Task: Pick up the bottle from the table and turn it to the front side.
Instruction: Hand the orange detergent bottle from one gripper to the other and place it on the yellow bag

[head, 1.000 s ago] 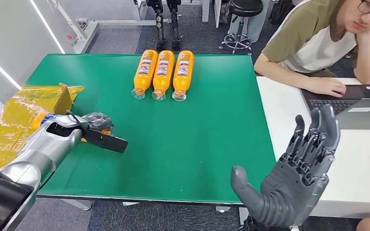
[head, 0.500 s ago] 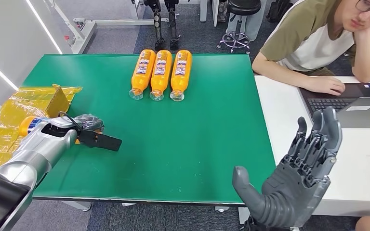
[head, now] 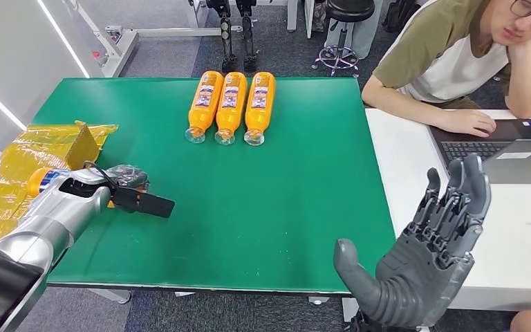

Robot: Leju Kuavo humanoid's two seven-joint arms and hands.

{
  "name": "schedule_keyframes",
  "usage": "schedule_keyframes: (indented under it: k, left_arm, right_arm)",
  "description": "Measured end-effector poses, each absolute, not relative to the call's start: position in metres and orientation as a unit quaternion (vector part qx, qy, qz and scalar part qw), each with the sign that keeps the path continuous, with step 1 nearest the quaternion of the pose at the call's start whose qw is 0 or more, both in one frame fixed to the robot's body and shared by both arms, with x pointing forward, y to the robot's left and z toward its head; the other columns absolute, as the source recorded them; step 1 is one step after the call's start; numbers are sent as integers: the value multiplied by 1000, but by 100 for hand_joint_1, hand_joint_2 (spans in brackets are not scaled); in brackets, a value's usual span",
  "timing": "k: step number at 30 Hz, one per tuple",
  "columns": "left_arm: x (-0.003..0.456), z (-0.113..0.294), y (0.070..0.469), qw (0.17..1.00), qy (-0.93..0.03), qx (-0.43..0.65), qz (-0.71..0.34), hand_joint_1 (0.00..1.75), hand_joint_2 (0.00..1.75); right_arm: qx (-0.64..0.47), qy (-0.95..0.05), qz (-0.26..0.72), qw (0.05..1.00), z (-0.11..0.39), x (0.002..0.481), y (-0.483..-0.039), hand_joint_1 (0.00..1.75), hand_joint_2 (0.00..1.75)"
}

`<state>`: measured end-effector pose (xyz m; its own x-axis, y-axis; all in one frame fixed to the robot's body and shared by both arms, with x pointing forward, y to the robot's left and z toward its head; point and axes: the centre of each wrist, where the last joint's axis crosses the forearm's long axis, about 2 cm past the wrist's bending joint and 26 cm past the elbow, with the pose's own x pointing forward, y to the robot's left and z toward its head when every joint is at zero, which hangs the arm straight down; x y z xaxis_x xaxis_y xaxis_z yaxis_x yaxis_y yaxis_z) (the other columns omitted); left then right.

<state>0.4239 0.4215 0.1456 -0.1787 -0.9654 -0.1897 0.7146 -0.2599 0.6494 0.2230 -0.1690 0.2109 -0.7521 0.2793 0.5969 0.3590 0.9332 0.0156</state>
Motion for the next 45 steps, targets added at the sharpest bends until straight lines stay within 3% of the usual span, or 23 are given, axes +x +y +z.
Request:
schedule_keyframes:
  k: [45]
  left_arm:
    - [423,145,422,571,-212,293,-737,175,175]
  right_arm:
    - [-171,-934,-65,308,211,223,-169,0,175]
